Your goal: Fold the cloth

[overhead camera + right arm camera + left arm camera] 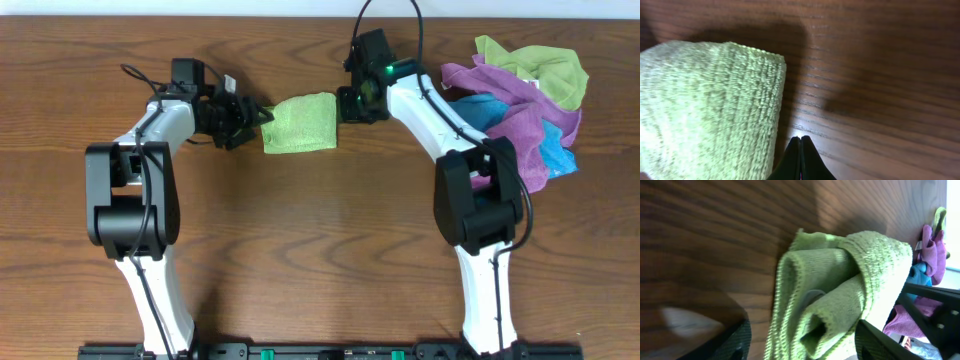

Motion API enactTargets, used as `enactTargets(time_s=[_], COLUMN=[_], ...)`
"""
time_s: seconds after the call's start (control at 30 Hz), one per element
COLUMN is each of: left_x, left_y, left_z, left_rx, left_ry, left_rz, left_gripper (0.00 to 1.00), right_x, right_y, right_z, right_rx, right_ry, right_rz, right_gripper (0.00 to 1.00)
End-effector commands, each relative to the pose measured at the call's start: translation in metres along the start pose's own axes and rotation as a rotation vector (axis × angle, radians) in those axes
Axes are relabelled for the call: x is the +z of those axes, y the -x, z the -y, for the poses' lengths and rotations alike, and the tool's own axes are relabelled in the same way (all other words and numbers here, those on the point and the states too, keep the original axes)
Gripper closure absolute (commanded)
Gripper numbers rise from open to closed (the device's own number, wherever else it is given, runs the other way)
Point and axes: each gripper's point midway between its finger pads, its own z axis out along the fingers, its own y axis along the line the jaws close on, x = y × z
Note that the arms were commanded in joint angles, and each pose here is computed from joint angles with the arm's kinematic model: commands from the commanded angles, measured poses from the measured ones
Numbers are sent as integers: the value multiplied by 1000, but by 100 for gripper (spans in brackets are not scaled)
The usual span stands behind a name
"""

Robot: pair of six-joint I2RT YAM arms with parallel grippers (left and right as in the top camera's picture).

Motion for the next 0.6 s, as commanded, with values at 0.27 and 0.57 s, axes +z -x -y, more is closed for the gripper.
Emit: enactTargets(time_s=[0.27, 0.57], left_x=[25, 24], left_y=[-19, -21], left_z=[-2, -13], left_rx=[-34, -54], left_ry=[29, 85], left_rz=[-57, -55], left_gripper=[31, 50], right_x=[34, 36], right_y=[-23, -26], right_z=[-35, -44], right_rx=[-6, -21], right_ry=[147, 161], right_rz=[-78, -86], right_gripper=[99, 99])
